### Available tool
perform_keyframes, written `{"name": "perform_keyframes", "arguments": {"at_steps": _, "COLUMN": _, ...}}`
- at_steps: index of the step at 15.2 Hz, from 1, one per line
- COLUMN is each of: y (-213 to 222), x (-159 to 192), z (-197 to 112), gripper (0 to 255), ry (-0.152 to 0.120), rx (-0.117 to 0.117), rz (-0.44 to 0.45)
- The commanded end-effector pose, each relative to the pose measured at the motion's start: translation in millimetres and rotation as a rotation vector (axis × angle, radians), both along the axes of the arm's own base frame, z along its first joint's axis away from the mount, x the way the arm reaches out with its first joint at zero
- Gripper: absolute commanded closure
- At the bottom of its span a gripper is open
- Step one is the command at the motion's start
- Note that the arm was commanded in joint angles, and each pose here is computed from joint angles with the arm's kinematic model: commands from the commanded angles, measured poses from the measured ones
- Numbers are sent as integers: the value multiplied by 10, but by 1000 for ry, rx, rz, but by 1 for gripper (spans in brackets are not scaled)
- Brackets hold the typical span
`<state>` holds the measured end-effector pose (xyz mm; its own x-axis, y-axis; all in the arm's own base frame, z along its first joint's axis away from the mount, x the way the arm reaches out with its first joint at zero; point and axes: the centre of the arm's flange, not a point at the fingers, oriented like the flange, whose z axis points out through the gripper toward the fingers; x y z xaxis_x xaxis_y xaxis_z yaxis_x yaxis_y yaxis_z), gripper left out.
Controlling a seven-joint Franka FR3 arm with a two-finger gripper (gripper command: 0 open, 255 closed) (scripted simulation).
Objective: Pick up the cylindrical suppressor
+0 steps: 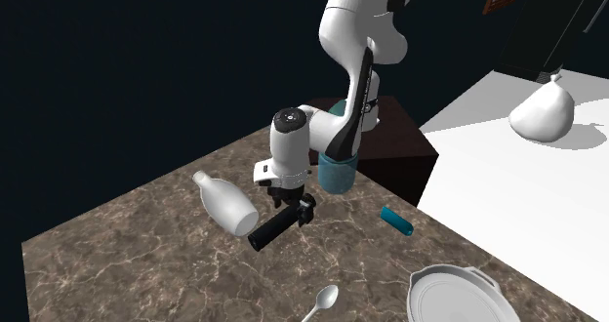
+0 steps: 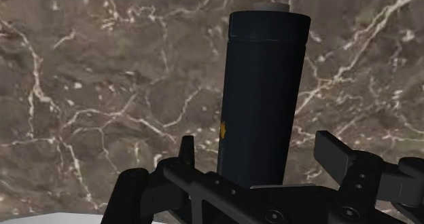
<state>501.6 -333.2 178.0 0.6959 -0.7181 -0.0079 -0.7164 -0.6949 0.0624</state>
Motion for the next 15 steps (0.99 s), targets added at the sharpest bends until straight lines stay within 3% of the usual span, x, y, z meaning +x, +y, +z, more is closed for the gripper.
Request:
{"name": "perform_keyframes", "arguments": {"at_steps": 1, "y": -15, "x": 6, "z": -73, "gripper": 0, "ry": 0, "rx": 0, "rz": 0}}
{"name": "perform_keyframes", "arguments": {"at_steps": 2, "y": -15, "x": 7, "z": -73, "gripper": 0, "ry": 0, "rx": 0, "rz": 0}}
{"name": "perform_keyframes", "arguments": {"at_steps": 3, "y": -13, "x": -6, "z": -73, "gripper": 255, "ry": 0, "rx": 0, "rz": 0}}
{"name": "perform_keyframes", "arguments": {"at_steps": 12, "y": -15, "x": 7, "z": -73, "gripper": 255, "ry": 0, "rx": 0, "rz": 0}}
{"name": "perform_keyframes", "arguments": {"at_steps": 15, "y": -15, "x": 7, "z": 85, "gripper": 255, "ry": 0, "rx": 0, "rz": 0}}
